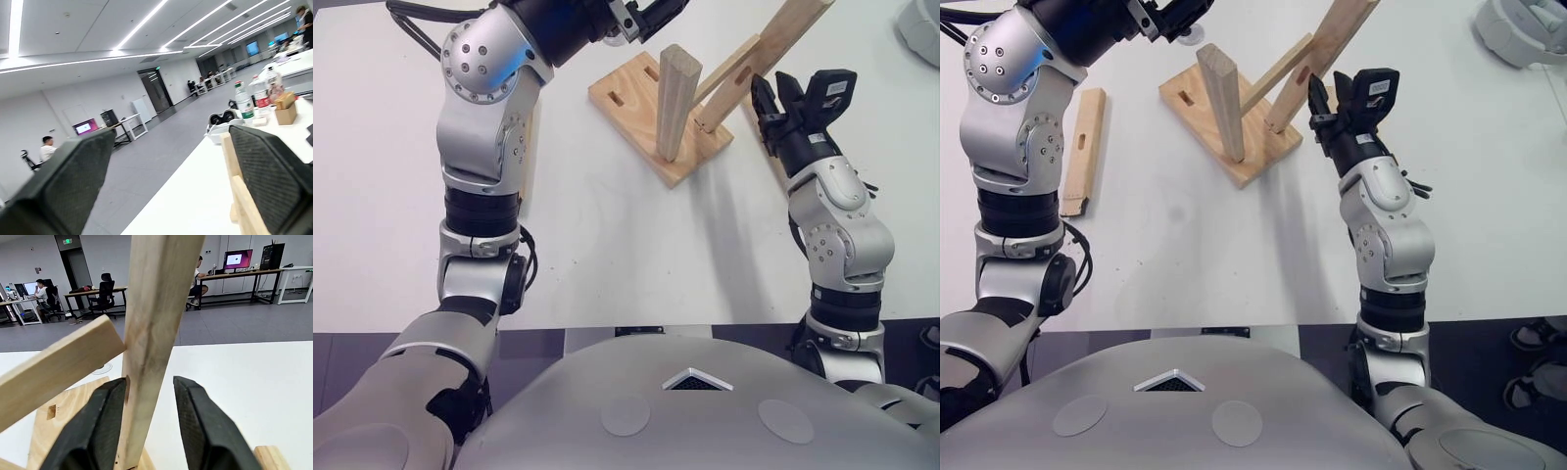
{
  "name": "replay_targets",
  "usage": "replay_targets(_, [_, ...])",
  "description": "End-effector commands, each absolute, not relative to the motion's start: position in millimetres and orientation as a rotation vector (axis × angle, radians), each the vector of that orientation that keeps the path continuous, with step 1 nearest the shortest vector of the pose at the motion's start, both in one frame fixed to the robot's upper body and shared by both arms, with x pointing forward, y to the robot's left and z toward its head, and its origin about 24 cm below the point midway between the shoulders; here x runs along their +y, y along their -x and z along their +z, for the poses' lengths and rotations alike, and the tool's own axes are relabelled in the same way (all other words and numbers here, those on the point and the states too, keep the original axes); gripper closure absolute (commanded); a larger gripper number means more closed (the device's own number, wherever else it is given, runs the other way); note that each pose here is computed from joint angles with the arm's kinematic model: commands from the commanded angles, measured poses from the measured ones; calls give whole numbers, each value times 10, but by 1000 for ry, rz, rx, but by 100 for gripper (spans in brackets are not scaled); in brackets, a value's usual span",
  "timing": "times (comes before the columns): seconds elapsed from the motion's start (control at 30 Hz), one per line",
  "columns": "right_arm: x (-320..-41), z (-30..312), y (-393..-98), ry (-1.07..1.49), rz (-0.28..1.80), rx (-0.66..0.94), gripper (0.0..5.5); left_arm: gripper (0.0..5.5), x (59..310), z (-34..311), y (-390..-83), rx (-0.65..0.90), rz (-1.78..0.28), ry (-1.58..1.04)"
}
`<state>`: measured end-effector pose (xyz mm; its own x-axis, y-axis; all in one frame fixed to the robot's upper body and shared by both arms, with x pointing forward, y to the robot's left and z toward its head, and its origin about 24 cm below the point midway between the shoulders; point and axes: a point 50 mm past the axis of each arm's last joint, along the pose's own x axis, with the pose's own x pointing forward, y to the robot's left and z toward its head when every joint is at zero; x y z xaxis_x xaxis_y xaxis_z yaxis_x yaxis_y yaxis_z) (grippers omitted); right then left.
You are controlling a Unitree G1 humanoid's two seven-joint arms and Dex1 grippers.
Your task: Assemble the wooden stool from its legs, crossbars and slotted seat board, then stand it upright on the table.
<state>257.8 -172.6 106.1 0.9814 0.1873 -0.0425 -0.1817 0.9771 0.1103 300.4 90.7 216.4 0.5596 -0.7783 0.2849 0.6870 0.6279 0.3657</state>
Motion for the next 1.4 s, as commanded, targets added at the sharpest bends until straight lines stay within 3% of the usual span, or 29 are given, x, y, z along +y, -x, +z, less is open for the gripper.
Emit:
replay_targets(0.03, [-1891,1031,-2484,-62,171,47,369,126,700,2287,-2883,-490,-863,-228])
replay_targets(0.13, [-2064,893,-2403,33,194,110,369,126,708,2355,-2790,-517,-827,-220])
replay_targets(0.27, [-2066,576,-2730,160,221,254,369,126,667,2417,-2732,-532,-807,-238])
replay_targets(0.4, [-2069,167,-3061,276,288,425,369,126,513,2263,-2744,-471,-856,-328])
replay_targets(0.57, [-1970,43,-3263,422,477,397,369,126,589,2206,-2781,-447,-824,-340])
replay_targets(0.7, [-1945,-19,-3187,495,639,356,369,126,811,2288,-2852,-454,-752,-312])
replay_targets(0.87, [-2097,-121,-2866,543,791,404,369,126,1064,2336,-2895,-441,-691,-358])
replay_targets(1.1, [-1715,8,-2461,449,961,370,369,126,1118,2277,-2901,-416,-673,-398])
replay_targets(1.23, [-1712,118,-2444,463,910,356,369,126,1098,2257,-2911,-393,-689,-465])
replay_targets(1.4, [-2023,370,-2578,437,599,275,369,126,993,2348,-2814,-378,-614,-507])
